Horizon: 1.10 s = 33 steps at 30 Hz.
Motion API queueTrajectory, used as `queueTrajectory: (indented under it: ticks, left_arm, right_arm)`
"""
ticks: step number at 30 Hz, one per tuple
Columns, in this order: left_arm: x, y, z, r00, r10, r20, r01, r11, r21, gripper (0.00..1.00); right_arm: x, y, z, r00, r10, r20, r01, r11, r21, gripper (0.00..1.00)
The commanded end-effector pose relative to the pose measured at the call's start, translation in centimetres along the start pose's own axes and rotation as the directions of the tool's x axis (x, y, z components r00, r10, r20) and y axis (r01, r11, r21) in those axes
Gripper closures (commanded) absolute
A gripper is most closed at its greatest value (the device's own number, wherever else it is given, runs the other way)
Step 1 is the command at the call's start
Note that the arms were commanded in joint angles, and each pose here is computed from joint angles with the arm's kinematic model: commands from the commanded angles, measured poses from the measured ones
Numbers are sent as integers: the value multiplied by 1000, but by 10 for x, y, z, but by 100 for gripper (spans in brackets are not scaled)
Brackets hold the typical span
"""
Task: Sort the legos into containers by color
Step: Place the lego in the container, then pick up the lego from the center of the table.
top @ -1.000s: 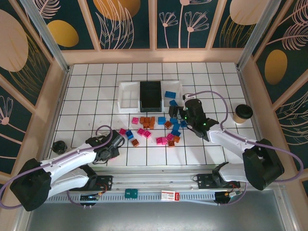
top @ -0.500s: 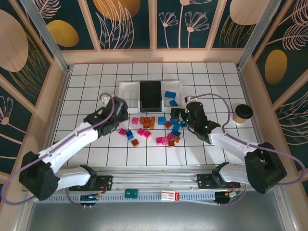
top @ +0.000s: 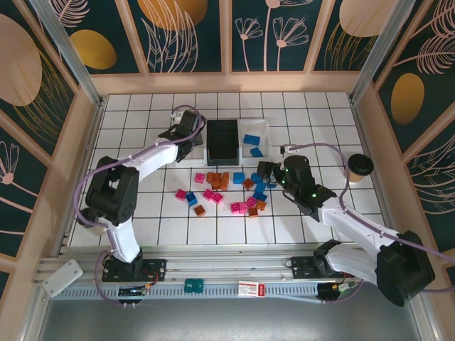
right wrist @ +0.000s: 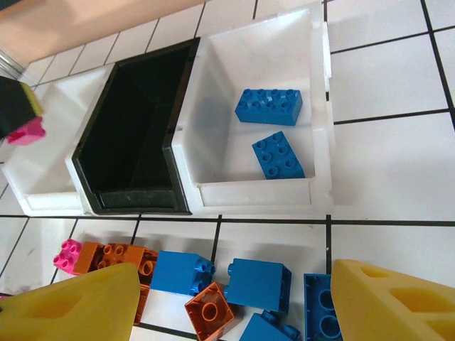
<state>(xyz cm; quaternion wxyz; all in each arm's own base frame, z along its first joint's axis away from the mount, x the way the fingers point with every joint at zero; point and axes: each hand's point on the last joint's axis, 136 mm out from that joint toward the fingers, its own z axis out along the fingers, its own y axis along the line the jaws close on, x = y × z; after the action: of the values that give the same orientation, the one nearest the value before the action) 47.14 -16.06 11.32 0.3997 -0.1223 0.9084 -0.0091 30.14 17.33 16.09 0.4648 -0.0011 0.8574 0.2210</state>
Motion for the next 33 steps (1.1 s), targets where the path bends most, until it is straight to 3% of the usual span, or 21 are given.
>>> queueTrajectory:
  ticks: [1,6,10,16,21,26,29,33]
  left_arm:
    - [-26,-7,-2,998,-15,60,15,1000,5,55]
    - [-49,-12,-29,994,-47,103,41,997,62,32]
    - [-50,-13,-65,994,-71,85,57,986,157,29]
    - [20,25,-89,995,-82,-62,92,981,171,26]
    - [87,58,-100,970,-165,-178,194,968,161,19]
    - [117,63,-98,945,-204,-254,251,953,170,25]
    - [130,69,-85,933,-199,-299,240,965,105,38]
    - [149,75,-68,918,-180,-354,210,977,47,44]
  right_arm:
    - [3,-11,-7,1000,28,6,-28,999,38,28]
    - [4,-14,-10,999,32,12,-32,999,44,27]
    - [5,-14,-10,999,36,15,-37,998,42,27]
    - [6,-13,-9,999,39,18,-40,999,28,27]
    - [11,-11,-5,999,49,10,-49,999,11,27]
    - [14,-8,-1,999,50,-6,-50,999,-6,27]
    - [13,-6,-2,999,49,-2,-49,999,-12,27]
    - [11,-6,-7,999,48,9,-48,999,-15,27]
